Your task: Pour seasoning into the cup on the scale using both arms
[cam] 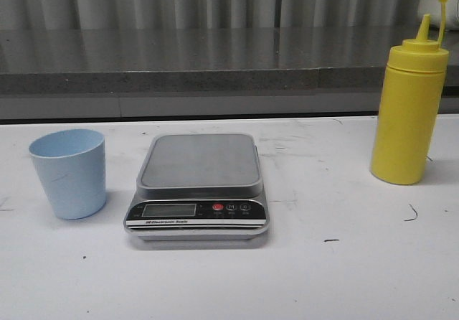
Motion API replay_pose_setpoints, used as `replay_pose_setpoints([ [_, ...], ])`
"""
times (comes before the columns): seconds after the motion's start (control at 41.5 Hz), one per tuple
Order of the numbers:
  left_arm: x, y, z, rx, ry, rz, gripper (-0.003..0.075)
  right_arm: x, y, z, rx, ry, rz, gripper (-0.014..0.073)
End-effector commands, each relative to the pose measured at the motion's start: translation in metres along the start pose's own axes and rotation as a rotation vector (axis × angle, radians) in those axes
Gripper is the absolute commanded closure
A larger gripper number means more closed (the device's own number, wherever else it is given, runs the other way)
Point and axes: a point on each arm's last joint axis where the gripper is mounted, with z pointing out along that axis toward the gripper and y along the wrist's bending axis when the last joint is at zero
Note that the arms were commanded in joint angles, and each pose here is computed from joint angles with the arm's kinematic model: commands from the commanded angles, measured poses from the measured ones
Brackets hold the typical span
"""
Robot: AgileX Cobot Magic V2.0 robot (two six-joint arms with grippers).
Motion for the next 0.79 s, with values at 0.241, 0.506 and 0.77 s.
replay_pose_setpoints([
  [0.241, -0.100, -0.007, 0.013, -0.002, 0.046, 0.001, 0.0740, -0.088, 0.007, 0.008, -0.004, 0.009, -0.014, 0.0716],
  [0.506, -0.090, -0.006, 0.052, -0.020, 0.335, 0.001, 0.0740, -0.085, 0.007, 0.041, 0.010, 0.241, -0.013, 0.0716],
  [0.77, -0.070, -0.005, 0.073, -0.031, 0.508, 0.000, 0.0740, -0.057, 0.005, 0.061, 0.026, 0.529, -0.012, 0.0716],
])
